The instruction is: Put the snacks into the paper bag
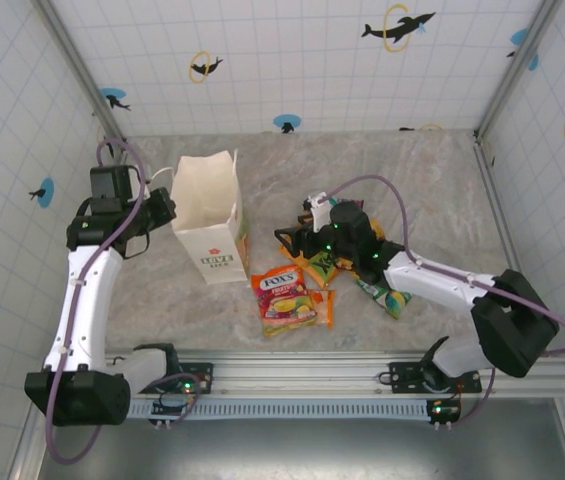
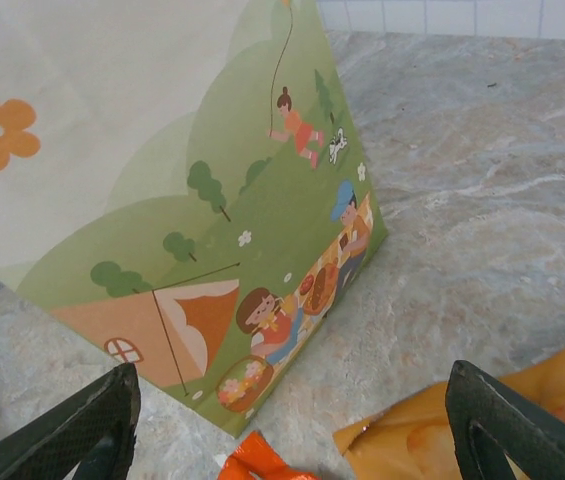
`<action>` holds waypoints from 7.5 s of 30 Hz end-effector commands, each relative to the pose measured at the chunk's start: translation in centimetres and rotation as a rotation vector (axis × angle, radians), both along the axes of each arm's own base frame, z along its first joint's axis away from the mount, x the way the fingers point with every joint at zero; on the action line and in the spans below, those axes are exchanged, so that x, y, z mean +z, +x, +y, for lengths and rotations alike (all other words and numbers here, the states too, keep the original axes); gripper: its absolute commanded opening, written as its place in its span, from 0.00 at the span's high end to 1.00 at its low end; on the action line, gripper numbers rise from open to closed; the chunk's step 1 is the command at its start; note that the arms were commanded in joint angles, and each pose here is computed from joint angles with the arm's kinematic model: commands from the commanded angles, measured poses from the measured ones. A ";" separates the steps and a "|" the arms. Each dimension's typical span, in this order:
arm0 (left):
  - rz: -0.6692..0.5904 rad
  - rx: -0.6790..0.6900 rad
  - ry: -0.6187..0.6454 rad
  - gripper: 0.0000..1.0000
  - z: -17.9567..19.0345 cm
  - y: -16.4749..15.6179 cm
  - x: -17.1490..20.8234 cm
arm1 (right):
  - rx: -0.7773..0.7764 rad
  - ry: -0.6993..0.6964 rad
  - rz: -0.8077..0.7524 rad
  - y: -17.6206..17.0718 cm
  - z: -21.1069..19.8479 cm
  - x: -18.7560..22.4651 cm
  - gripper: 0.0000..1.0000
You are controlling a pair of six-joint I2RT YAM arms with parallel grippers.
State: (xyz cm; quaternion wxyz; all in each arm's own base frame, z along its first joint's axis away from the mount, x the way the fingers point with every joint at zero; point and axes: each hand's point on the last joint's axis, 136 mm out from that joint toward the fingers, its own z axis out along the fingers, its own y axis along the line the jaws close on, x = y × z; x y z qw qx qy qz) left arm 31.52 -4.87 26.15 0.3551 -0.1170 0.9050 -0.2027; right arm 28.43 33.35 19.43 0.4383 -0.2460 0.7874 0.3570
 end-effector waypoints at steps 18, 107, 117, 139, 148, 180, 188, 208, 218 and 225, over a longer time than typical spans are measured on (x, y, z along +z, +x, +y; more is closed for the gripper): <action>-0.052 -0.056 -0.027 1.00 -1.1 0.3 1.0 | -0.348 -0.181 0.425 -0.4 -14.2 -3.2 0.22; -0.108 -0.113 -0.082 1.00 -2.9 1.4 1.4 | -0.685 0.342 0.753 -5.4 -25.1 -15.6 0.28; -0.112 -0.113 -0.091 1.00 -3.1 1.5 1.3 | -0.585 0.428 0.545 -1.9 -23.1 -12.5 0.28; -0.115 -0.106 -0.086 1.00 -3.0 1.7 1.4 | -0.791 0.174 0.737 -1.2 -25.0 -18.8 0.70; -0.115 -0.104 -0.082 1.00 -2.9 1.7 1.4 | -0.763 0.200 0.702 -0.8 -24.7 -18.0 1.00; -0.120 -0.117 -0.099 1.00 -3.4 1.7 1.5 | -0.789 0.252 0.728 -6.4 -21.6 -15.7 1.00; -0.122 -0.121 -0.092 1.00 -3.4 1.7 1.6 | -0.719 0.028 0.737 -8.2 -21.7 -16.0 0.62; -0.114 -0.110 -0.070 1.00 -3.1 1.6 1.3 | -0.388 -0.762 0.232 -7.5 -18.3 -8.3 0.31; -0.114 -0.112 -0.082 1.00 -3.2 1.4 1.2 | -0.350 -0.948 0.104 -10.6 -16.3 -10.8 0.27; -0.123 -0.107 -0.074 1.00 -3.1 1.1 1.5 | -0.331 -1.062 0.033 -10.9 -15.8 -12.5 0.24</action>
